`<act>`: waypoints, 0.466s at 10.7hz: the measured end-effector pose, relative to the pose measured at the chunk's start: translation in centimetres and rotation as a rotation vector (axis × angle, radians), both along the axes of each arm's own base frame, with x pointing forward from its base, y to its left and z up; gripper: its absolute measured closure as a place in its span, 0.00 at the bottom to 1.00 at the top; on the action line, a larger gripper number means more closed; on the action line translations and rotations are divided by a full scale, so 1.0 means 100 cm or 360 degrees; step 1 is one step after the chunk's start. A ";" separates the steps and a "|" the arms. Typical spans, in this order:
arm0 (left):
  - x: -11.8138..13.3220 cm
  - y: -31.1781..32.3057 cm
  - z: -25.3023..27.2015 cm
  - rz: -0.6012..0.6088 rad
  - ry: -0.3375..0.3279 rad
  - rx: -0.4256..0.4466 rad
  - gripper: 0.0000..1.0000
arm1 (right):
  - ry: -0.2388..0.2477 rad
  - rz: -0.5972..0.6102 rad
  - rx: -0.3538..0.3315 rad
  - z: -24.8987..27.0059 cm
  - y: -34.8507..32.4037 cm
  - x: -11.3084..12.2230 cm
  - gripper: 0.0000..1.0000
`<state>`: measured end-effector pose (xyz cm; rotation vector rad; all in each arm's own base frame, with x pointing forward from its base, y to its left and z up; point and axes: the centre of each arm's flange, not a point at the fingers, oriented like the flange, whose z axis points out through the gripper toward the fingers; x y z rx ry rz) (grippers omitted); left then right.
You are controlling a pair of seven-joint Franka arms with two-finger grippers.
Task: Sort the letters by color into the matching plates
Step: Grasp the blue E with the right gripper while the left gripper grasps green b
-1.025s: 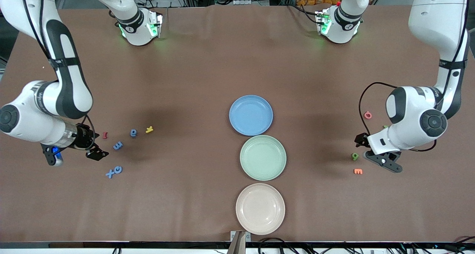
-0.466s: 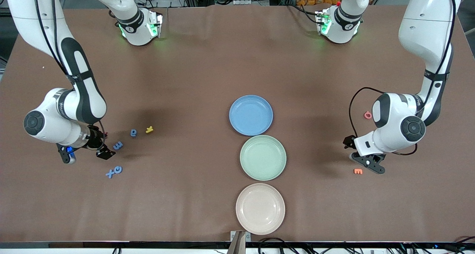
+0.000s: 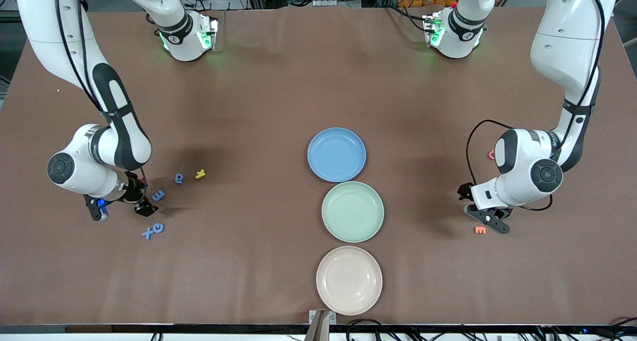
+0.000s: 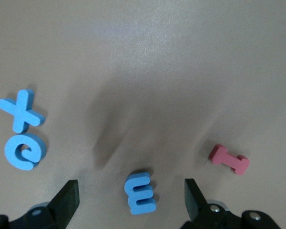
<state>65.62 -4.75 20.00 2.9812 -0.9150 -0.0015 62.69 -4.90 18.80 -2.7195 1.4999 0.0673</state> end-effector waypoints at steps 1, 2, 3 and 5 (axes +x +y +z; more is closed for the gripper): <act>0.000 0.005 -0.005 -0.0010 0.0006 -0.0001 0.00 | -0.0001 0.0000 -0.0003 -0.003 0.000 -0.001 0.03; -0.001 0.009 -0.008 -0.0015 0.0011 -0.0001 0.03 | -0.0017 0.0000 -0.0008 -0.004 0.000 0.000 0.13; -0.001 0.010 -0.011 -0.0040 0.0016 -0.0001 0.04 | -0.0023 0.0002 -0.0010 -0.005 0.001 0.000 0.14; -0.002 0.010 -0.018 -0.0097 0.0031 -0.0003 0.13 | -0.0021 0.0005 -0.0011 -0.008 0.002 -0.002 0.37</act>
